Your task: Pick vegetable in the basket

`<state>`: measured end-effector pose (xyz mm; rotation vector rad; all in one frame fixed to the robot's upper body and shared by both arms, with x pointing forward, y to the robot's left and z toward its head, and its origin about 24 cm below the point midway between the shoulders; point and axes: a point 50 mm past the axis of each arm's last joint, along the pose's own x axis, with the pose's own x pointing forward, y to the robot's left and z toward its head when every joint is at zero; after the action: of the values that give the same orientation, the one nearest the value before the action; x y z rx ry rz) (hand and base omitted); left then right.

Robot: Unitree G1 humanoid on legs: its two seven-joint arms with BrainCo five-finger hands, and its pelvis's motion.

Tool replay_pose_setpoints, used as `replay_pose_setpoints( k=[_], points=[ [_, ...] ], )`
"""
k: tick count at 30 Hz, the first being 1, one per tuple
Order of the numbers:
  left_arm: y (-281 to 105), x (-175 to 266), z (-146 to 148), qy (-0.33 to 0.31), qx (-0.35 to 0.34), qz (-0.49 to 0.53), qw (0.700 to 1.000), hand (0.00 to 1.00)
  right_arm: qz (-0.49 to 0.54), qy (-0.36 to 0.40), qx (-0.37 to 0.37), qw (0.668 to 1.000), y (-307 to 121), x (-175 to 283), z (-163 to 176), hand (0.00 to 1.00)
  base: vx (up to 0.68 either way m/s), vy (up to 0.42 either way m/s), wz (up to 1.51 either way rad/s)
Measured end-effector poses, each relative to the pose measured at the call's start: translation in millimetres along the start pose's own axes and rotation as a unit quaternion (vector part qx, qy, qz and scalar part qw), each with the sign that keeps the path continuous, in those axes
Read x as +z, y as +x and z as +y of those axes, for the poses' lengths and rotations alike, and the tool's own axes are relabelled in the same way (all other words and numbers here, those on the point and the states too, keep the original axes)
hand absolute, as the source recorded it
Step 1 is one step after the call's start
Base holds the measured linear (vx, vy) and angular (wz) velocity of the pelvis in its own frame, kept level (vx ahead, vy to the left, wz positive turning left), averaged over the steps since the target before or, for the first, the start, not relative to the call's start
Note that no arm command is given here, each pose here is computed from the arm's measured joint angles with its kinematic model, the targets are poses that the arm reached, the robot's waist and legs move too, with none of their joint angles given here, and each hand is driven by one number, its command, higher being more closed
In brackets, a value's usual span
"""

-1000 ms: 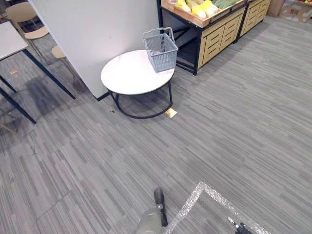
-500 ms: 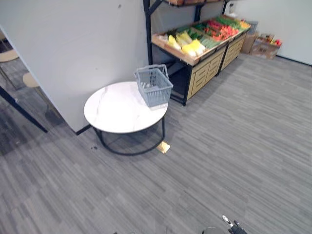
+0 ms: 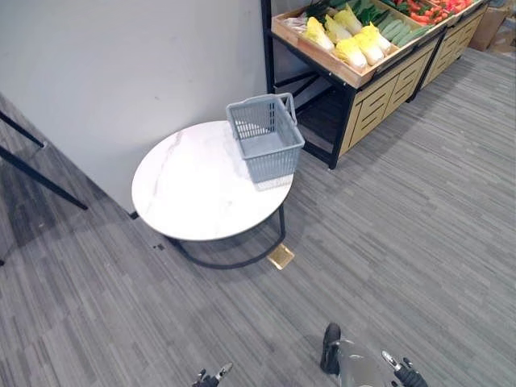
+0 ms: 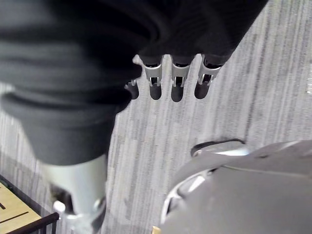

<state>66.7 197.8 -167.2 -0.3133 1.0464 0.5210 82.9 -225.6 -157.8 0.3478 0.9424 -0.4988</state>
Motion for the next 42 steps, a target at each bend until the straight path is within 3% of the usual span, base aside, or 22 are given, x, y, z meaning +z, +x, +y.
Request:
replay_pose_setpoints(
  k=[5, 11, 19, 22, 31, 35, 38, 42],
  points=[
    [4, 23, -7, -0.022, -0.009, -0.043, 0.999, 0.00, 0.001, -0.051, 0.039, 0.998, 3, 4, 21, 0.00, 0.56, -0.163, 0.15],
    [3, 23, -9, -0.034, -0.004, -0.048, 0.998, 0.00, -0.009, -0.048, 0.061, 0.997, 7, 11, 39, 0.00, 0.41, 0.104, 0.05],
    [-1, -3, 23, 0.006, 0.031, 0.011, 0.999, 0.00, -0.016, -0.102, 0.102, 0.989, 8, 16, 60, 0.00, 0.38, 0.203, 0.13],
    [-2, -6, 26, 0.055, 0.022, 0.022, 0.998, 0.00, -0.016, -0.115, 0.118, 0.986, 6, 11, 67, 0.00, 0.23, 0.078, 0.27],
    [1, 3, 20, 0.069, 0.020, 0.009, 0.997, 0.00, -0.027, -0.127, 0.119, 0.984, 6, 15, 63, 0.00, 0.27, -0.166, 0.64],
    [0, 6, 35, 0.076, 0.039, 0.007, 0.996, 0.00, -0.007, -0.124, 0.119, 0.985, 2, 2, 62, 0.00, 0.23, -0.437, 0.61],
    [-6, -21, 16, 0.044, 0.020, 0.041, 0.998, 0.00, -0.029, -0.156, 0.092, 0.983, 10, 28, 40, 0.00, 0.29, -0.382, 0.12],
    [-6, -22, 20, 0.030, 0.022, 0.044, 0.998, 0.00, -0.029, -0.162, 0.087, 0.983, 10, 28, 34, 0.00, 0.16, -0.286, 0.43]
  ],
)
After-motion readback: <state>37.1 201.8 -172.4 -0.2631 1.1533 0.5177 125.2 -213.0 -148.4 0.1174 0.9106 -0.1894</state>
